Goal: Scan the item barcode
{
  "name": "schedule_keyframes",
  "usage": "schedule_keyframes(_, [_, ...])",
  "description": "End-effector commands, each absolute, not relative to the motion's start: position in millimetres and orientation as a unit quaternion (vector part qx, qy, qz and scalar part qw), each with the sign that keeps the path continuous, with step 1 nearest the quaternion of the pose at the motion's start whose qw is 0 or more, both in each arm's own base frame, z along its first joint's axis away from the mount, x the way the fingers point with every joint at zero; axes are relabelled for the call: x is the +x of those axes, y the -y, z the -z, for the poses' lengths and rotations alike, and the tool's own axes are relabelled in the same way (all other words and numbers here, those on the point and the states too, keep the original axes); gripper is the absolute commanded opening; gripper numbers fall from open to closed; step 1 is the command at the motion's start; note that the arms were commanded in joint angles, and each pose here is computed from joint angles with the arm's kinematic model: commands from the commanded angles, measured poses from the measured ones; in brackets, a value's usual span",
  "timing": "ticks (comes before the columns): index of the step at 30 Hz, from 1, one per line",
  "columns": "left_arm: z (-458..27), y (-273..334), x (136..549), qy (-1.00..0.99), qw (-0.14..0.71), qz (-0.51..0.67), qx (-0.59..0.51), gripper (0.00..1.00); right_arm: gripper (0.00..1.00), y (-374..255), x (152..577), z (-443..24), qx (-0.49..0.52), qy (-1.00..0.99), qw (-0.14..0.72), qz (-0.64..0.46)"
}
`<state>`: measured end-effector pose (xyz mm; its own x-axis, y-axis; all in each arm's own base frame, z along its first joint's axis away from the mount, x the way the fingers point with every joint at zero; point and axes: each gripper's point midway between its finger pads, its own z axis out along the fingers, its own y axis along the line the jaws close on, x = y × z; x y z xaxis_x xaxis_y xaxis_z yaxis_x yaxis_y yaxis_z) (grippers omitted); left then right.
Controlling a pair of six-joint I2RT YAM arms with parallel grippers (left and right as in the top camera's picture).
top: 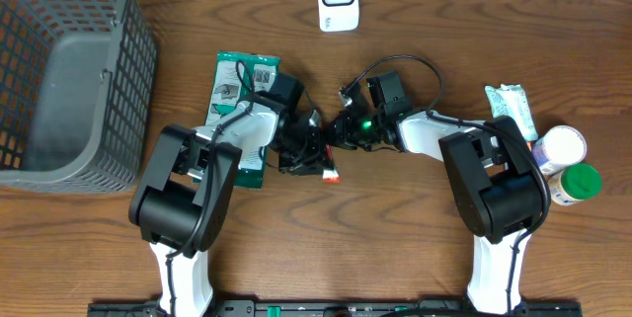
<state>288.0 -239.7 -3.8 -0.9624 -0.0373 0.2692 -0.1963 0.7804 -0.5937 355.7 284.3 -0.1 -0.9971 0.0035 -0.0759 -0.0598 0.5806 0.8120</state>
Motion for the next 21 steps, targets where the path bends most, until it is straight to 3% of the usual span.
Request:
schedule_keyframes(1, [62.3, 193.6, 275.4, 0.971, 0.119, -0.189, 0.090, 0.07, 0.01, -274.8, 348.0, 22.9, 0.008, -0.897, 0.014, -0.441])
schedule_keyframes(7, [60.3, 185.2, 281.5, 0.973, 0.107, -0.183, 0.089, 0.07, 0.03, -273.8, 372.6, -15.7, -0.001, -0.874, 0.065, -0.481])
schedule_keyframes(9, [53.1, 181.8, 286.4, 0.975, 0.093, -0.187, 0.074, 0.07, 0.18, -265.7, 381.0, -33.3, -0.005, -0.873, 0.091, -0.479])
schedule_keyframes(14, [21.7, 175.8, 305.1, 0.981, 0.030, -0.191, 0.026, 0.07, 0.35, -227.8, 399.2, -65.7, 0.009, -0.900, 0.168, -0.403])
schedule_keyframes(21, [-47.1, 156.9, 316.4, 0.983, -0.075, -0.146, -0.080, 0.07, 0.38, -167.9, 398.1, -126.1, 0.027, -0.924, 0.268, -0.270])
